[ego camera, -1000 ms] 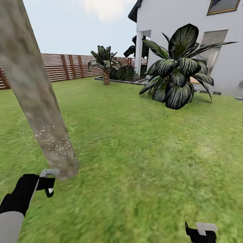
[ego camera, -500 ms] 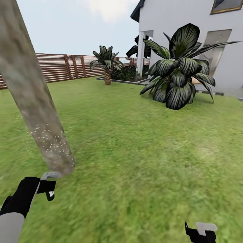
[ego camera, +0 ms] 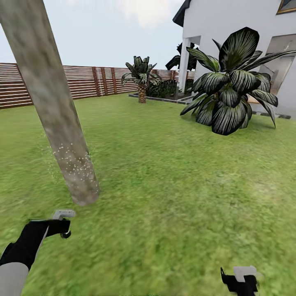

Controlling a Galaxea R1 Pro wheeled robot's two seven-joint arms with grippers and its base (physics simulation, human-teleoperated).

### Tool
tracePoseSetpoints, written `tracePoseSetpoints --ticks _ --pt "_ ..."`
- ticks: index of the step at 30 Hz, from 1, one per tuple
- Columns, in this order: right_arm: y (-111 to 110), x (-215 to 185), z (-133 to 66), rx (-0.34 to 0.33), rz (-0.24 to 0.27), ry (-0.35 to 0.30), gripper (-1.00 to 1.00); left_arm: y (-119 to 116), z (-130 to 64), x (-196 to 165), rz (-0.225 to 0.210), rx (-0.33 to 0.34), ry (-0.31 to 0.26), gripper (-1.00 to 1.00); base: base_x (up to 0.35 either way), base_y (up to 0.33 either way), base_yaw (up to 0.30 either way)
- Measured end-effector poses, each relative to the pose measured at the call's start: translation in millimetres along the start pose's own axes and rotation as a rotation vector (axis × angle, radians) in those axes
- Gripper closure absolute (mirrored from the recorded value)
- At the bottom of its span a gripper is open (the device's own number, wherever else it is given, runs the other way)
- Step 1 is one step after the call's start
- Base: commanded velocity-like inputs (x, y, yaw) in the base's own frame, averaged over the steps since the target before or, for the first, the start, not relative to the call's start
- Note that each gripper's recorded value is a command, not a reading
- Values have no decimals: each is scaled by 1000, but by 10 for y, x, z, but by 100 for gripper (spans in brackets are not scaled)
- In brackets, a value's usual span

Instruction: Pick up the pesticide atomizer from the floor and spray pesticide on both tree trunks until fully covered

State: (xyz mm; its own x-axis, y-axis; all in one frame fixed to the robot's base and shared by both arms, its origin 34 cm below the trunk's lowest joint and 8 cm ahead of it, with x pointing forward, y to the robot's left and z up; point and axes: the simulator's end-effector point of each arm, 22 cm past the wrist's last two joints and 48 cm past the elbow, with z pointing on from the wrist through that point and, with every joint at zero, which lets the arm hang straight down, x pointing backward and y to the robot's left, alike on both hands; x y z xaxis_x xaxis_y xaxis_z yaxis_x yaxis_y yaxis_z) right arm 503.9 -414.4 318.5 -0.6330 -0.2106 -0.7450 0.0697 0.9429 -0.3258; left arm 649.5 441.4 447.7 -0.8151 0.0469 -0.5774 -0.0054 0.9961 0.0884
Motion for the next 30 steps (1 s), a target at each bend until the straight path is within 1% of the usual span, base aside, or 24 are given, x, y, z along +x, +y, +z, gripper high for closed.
tracePoseSetpoints --ticks 1,2,3,4,5,6,8,9,10,11,12,13,14,15,19,21,22,23,26,28,30 --pt "101 -221 48 -45 -93 -55 -100 -176 75 33 47 56 -23 100 0 0 0" --pt "338 -537 84 -108 -193 -131 -100 -444 147 110 142 135 -33 100 0 0 0" --pt "589 -744 78 -164 -243 -180 -100 -647 178 206 225 195 -21 100 0 0 0" --pt "849 -864 52 -238 -286 -205 -100 -815 189 307 300 245 -1 100 0 0 0" --pt "1010 -905 32 -293 -309 -209 -100 -908 189 358 340 273 10 100 0 0 0" --pt "1312 -966 -14 -428 -353 -198 -100 -1078 176 448 393 325 32 100 0 0 0" --pt "1666 -1125 -128 -611 -397 -193 -100 -1331 130 554 465 409 61 100 0 0 0" --pt "1877 -1208 -260 -724 -418 -198 -100 -1581 60 700 542 501 88 100 0 0 0" --pt "1952 -1230 -316 -765 -425 -200 -100 -1684 24 760 582 540 95 100 0 0 0" --pt "2044 -1245 -394 -818 -435 -201 -100 -1804 -20 841 634 587 106 100 0 0 0" --pt "2148 -1237 -507 -890 -449 -198 -100 -1912 -62 953 689 629 124 100 0 0 0" --pt "2209 -1213 -588 -940 -458 -193 -100 -1966 -81 1020 719 648 136 100 0 0 0" --pt "2244 -1196 -639 -971 -464 -189 -100 -2001 -93 1070 741 659 145 100 0 0 0" --pt "2262 -1184 -668 -988 -466 -186 -100 -2029 -102 1108 759 668 153 100 0 0 0" --pt "2297 -1162 -705 -1008 -468 -182 -100 -2124 -122 1221 815 688 177 100 0 0 0" --pt "2346 -1144 -741 -1026 -483 -181 -100 -2222 -138 1280 847 704 186 100 0 0 0" --pt "2403 -1131 -781 -1045 -500 -181 100 -2281 -148 1316 865 714 192 100 0 0 0" --pt "2451 -1117 -818 -1063 -517 -182 100 -2329 -156 1344 881 722 196 100 0 0 0" --pt "2504 -1103 -861 -1084 -534 -182 100 -2412 -172 1398 907 735 205 100 0 0 0" --pt "2549 -1109 -887 -1093 -534 -185 100 -2456 -180 1406 910 741 205 100 0 0 0" --pt "2588 -1107 -921 -1108 -534 -185 100 -2563 -197 1405 913 754 198 100 0 0 0"
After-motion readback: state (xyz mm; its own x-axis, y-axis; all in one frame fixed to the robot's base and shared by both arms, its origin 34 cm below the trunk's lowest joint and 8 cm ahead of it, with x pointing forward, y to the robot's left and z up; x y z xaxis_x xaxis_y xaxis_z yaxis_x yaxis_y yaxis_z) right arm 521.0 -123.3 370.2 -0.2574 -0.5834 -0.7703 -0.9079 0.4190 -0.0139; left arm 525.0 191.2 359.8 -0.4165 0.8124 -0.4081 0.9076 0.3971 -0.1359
